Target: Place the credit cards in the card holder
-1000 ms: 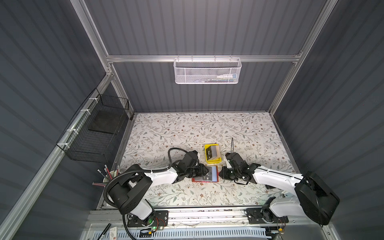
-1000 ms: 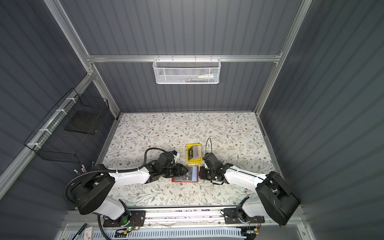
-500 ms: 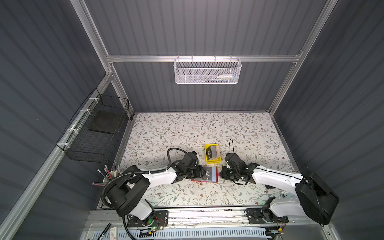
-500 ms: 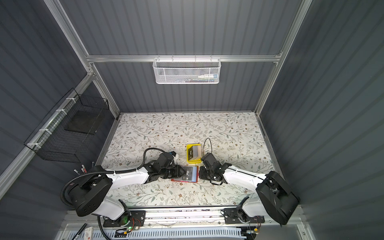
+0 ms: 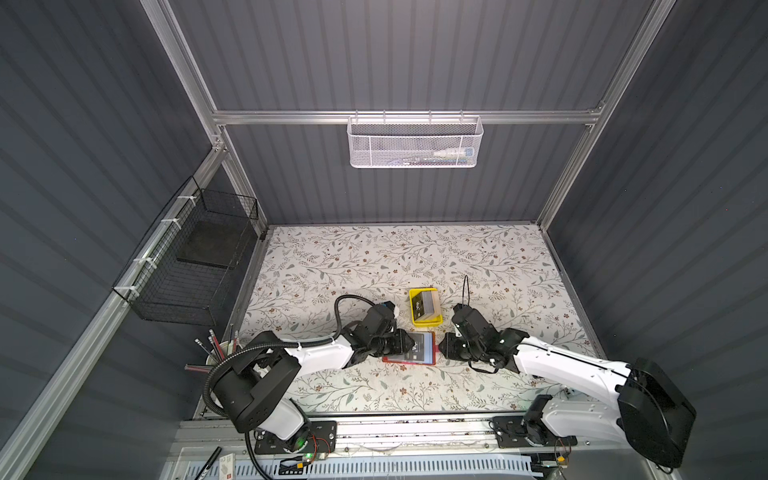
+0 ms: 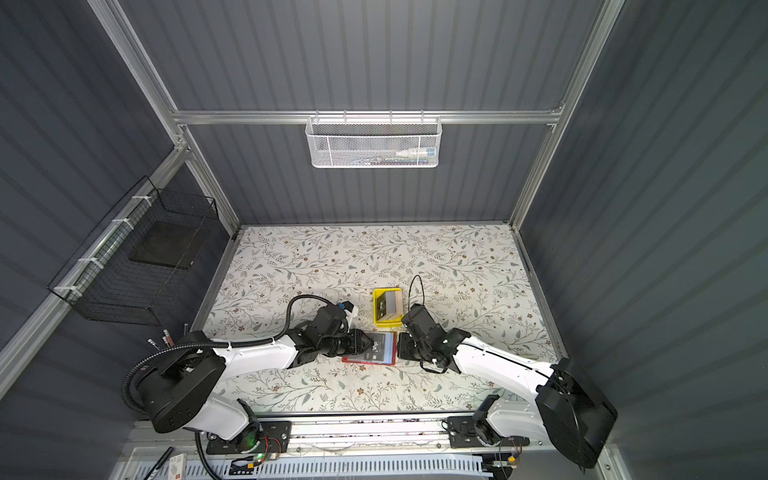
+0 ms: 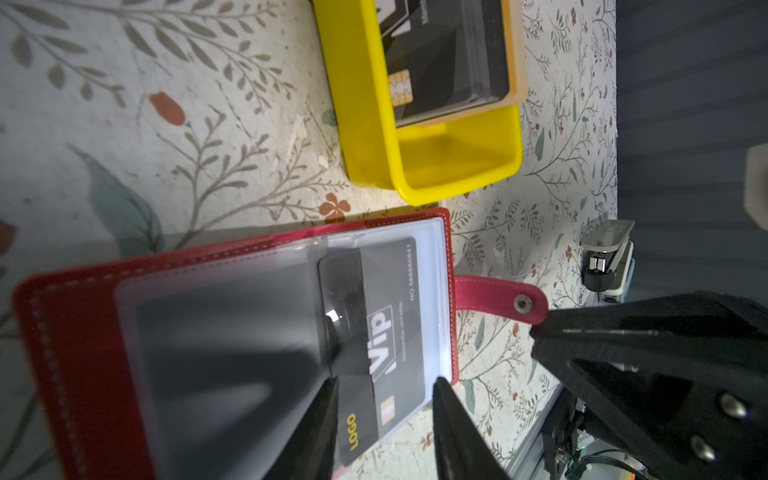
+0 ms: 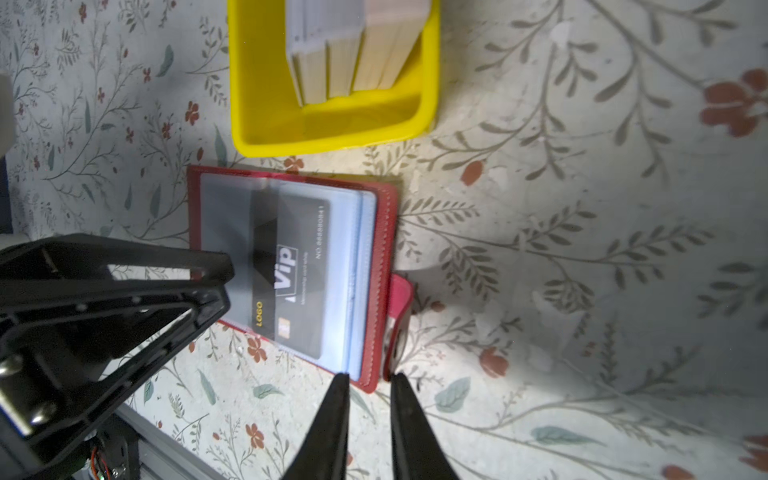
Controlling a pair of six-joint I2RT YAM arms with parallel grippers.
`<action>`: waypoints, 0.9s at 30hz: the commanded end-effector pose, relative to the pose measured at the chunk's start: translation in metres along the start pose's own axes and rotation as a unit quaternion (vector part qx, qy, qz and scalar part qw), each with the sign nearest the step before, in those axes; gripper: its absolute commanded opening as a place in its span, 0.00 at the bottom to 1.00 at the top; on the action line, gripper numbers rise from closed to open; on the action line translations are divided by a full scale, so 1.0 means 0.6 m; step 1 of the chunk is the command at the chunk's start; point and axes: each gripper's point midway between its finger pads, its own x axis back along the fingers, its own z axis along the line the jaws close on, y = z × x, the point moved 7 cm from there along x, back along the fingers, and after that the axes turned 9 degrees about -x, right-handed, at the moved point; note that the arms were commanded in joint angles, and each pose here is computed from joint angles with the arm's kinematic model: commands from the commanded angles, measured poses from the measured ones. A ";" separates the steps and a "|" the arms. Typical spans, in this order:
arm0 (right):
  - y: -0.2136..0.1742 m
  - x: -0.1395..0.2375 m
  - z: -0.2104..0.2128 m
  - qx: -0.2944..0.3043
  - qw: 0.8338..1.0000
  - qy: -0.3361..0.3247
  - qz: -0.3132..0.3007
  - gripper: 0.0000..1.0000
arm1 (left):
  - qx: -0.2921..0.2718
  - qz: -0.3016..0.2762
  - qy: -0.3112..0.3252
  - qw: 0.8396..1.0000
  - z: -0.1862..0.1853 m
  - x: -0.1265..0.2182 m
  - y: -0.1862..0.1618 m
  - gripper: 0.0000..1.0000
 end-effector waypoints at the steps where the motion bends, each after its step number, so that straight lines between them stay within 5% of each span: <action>1: -0.002 -0.005 0.014 -0.009 1.000 -0.002 0.002 0.22 | -0.013 -0.016 -0.007 1.000 -0.004 0.013 0.001 0.38; 27: 0.010 -0.077 -0.007 -0.013 0.997 -0.064 0.030 0.18 | 0.002 -0.007 -0.022 1.000 0.007 -0.004 -0.014 0.38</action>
